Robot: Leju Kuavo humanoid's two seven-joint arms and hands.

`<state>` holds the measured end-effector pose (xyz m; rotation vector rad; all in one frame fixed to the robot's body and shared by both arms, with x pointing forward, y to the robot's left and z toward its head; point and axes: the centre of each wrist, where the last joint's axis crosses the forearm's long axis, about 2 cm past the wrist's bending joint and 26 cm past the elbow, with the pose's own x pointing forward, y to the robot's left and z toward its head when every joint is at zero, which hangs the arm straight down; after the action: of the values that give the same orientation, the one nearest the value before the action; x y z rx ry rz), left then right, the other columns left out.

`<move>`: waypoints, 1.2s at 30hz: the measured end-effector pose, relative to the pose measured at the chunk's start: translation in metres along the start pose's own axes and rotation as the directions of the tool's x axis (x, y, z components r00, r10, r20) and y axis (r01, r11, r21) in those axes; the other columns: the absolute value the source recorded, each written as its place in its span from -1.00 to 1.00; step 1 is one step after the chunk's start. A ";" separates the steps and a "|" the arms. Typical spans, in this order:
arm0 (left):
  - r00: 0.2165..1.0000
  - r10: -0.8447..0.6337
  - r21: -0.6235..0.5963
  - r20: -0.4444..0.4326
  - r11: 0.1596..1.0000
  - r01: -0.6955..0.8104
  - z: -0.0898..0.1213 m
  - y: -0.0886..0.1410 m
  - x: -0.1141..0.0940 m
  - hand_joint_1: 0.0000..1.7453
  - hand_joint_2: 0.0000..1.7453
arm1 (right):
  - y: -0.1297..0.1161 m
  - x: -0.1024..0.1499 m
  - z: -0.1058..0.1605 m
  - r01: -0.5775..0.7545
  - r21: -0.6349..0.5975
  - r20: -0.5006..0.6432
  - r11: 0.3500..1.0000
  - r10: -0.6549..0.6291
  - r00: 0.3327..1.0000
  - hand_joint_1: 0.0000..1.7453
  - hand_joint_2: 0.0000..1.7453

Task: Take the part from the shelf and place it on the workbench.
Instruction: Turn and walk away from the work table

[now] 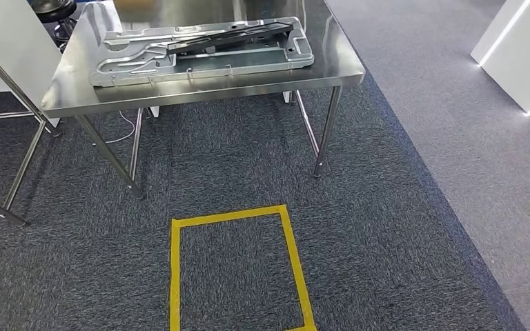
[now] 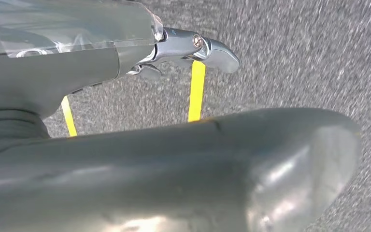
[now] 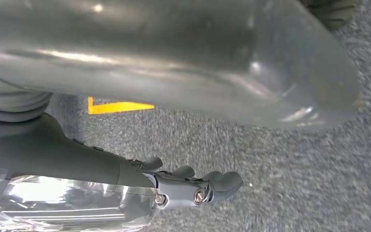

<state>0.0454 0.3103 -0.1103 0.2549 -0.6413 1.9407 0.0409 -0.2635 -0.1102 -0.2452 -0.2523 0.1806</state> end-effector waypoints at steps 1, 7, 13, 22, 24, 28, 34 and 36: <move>1.000 0.002 -0.004 -0.001 1.000 -0.002 0.000 -0.002 -0.001 -1.00 -1.00 | 0.000 0.000 0.000 -0.004 0.008 0.001 1.000 0.004 1.000 -1.00 -1.00; 1.000 0.006 -0.009 -0.004 1.000 -0.006 0.001 -0.007 -0.004 -1.00 -1.00 | 0.001 -0.002 0.000 -0.011 0.028 -0.003 1.000 0.012 1.000 -1.00 -1.00; 1.000 0.004 -0.006 -0.004 1.000 -0.004 0.001 -0.005 -0.004 -1.00 -1.00 | 0.001 -0.002 0.000 -0.008 0.025 -0.004 1.000 0.008 1.000 -1.00 -1.00; 1.000 0.001 0.003 -0.017 1.000 -0.001 0.002 -0.004 -0.006 -1.00 -1.00 | 0.001 0.000 0.000 0.015 0.010 -0.053 1.000 -0.014 0.998 -1.00 -1.00; 1.000 0.001 0.006 -0.020 1.000 0.000 0.003 -0.004 -0.007 -1.00 -1.00 | 0.001 0.000 0.000 0.020 0.009 -0.063 1.000 -0.019 0.998 -1.00 -1.00; 1.000 -0.003 0.013 -0.028 1.000 0.003 0.003 -0.003 -0.007 -1.00 -1.00 | 0.001 -0.002 0.000 0.043 0.018 -0.106 0.999 -0.040 0.994 -1.00 -1.00; 0.999 -0.003 0.014 -0.036 1.000 0.003 0.002 -0.005 -0.006 -1.00 -1.00 | 0.001 -0.002 0.000 0.093 0.015 -0.138 0.996 -0.091 0.986 -1.00 0.50; 0.999 -0.003 0.013 -0.032 1.000 0.003 0.002 -0.004 -0.005 -1.00 -1.00 | 0.001 -0.002 0.000 0.110 0.015 -0.142 0.994 -0.107 0.984 -1.00 1.00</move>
<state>0.0515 0.3070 -0.1098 0.2329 -0.6070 1.9429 0.0387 -0.2629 -0.1106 -0.2201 -0.1228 0.0575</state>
